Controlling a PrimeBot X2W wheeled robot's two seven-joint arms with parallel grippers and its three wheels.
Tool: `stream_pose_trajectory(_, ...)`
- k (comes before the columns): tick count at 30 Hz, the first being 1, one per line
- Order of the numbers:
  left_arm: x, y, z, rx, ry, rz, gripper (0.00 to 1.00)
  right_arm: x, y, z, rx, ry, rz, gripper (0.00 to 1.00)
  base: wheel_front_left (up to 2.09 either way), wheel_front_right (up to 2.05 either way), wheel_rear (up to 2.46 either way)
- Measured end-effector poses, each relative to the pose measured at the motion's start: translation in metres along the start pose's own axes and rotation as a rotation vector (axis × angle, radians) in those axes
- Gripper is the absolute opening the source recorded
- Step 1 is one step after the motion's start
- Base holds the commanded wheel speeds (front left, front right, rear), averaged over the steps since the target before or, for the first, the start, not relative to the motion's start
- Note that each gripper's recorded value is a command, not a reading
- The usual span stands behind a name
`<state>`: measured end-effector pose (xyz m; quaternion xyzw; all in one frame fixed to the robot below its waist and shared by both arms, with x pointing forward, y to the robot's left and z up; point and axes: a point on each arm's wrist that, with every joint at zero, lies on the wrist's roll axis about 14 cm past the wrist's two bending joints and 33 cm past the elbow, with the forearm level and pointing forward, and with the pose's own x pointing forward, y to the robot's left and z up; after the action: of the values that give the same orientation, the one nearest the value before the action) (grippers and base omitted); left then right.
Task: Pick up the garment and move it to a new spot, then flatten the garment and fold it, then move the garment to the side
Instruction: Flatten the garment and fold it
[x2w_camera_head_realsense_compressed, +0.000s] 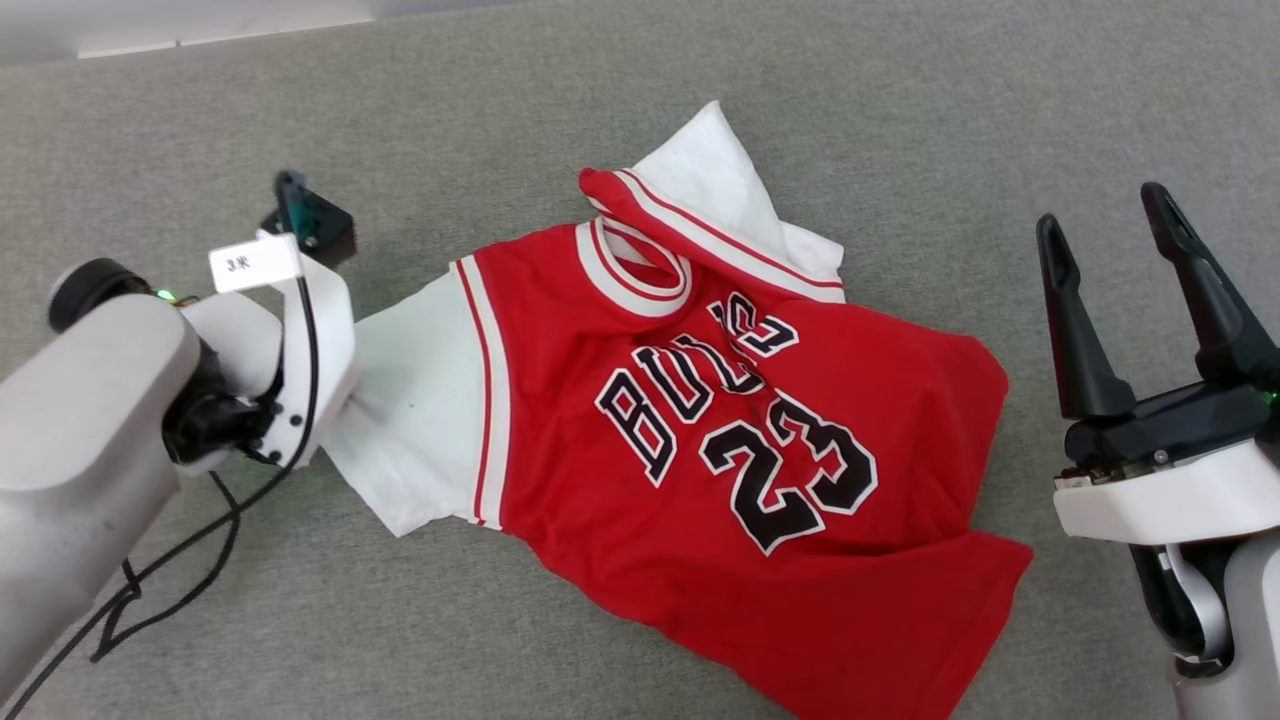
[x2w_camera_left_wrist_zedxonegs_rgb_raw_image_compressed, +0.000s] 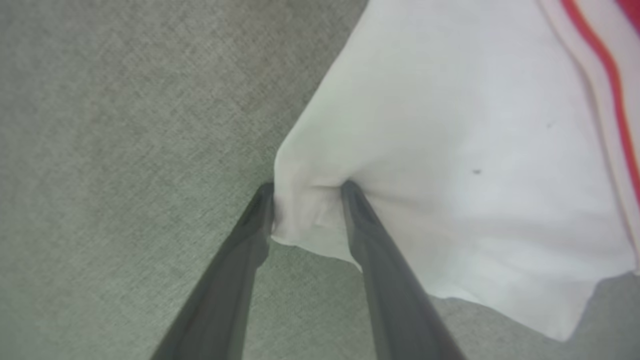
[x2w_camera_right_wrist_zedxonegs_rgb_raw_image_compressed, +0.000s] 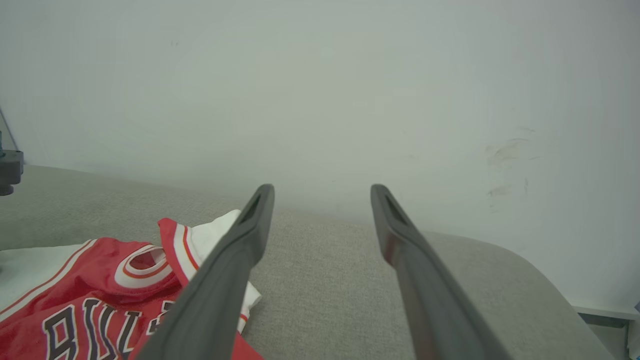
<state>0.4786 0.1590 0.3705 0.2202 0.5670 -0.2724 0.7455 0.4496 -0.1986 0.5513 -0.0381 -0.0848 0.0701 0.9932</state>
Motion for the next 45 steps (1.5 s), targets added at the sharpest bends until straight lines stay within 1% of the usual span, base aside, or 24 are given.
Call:
stream_pose_trajectory(2,-0.004,-0.001,0.002,0.002,-0.036,0.001,0.0,0.001,0.0,0.002,0.001,-0.005,0.001,1.0,0.0,0.0,0.0)
stream_pose_trajectory(6,-0.016,0.006,-0.005,-0.044,-0.091,0.011,0.0,0.004,0.001,0.007,0.005,-0.018,0.003,1.0,0.0,0.0,0.0)
stream_pose_trajectory(10,-0.03,0.03,-0.036,-0.116,-0.077,0.065,0.0,0.003,0.005,0.009,0.016,-0.023,0.009,1.0,0.0,0.0,0.0)
stream_pose_trajectory(12,-0.033,0.036,-0.053,-0.154,-0.06,0.079,0.0,0.003,0.007,0.011,0.019,-0.029,0.013,1.0,0.0,0.0,0.0)
stream_pose_trajectory(15,-0.032,0.041,-0.077,-0.207,-0.029,0.086,0.0,0.002,0.008,0.011,0.024,-0.027,0.014,1.0,0.0,0.0,0.0)
stream_pose_trajectory(20,-0.033,0.044,-0.088,-0.244,-0.04,0.102,0.0,0.0,0.009,0.01,0.026,-0.017,0.014,1.0,0.0,0.0,0.0)
stream_pose_trajectory(21,-0.034,0.044,-0.087,-0.244,-0.056,0.106,0.65,0.0,0.009,0.011,0.026,-0.019,0.015,1.0,0.0,0.0,0.0)
stream_pose_trajectory(22,-0.035,0.045,-0.085,-0.242,-0.072,0.113,1.0,0.0,0.009,0.013,0.026,-0.022,0.016,1.0,0.0,0.0,0.0)
stream_pose_trajectory(25,-0.045,0.049,-0.074,-0.231,-0.126,0.138,1.0,-0.001,0.01,0.016,0.027,-0.026,0.017,1.0,0.0,0.0,0.0)
stream_pose_trajectory(29,-0.072,0.062,-0.047,-0.231,-0.222,0.172,1.0,-0.002,0.011,0.02,0.033,-0.035,0.019,1.0,0.0,0.0,0.0)
stream_pose_trajectory(31,-0.082,0.067,-0.04,-0.221,-0.23,0.183,1.0,-0.002,0.011,0.021,0.034,-0.037,0.021,1.0,0.0,0.0,0.0)
stream_pose_trajectory(34,-0.087,0.067,-0.035,-0.212,-0.21,0.175,1.0,-0.003,0.012,0.021,0.035,-0.035,0.023,1.0,0.0,0.0,0.0)
stream_pose_trajectory(37,-0.082,0.065,-0.038,-0.202,-0.148,0.159,1.0,-0.004,0.011,0.018,0.034,-0.027,0.02,1.0,0.0,0.0,0.0)
stream_pose_trajectory(41,-0.066,0.06,-0.047,-0.206,-0.072,0.13,1.0,-0.004,0.007,0.011,0.032,-0.009,0.011,1.0,0.0,0.0,0.0)
stream_pose_trajectory(45,-0.039,0.049,-0.062,-0.219,0.0,0.087,1.0,-0.004,0.003,0.003,0.028,0.012,0.002,1.0,0.0,0.0,0.0)
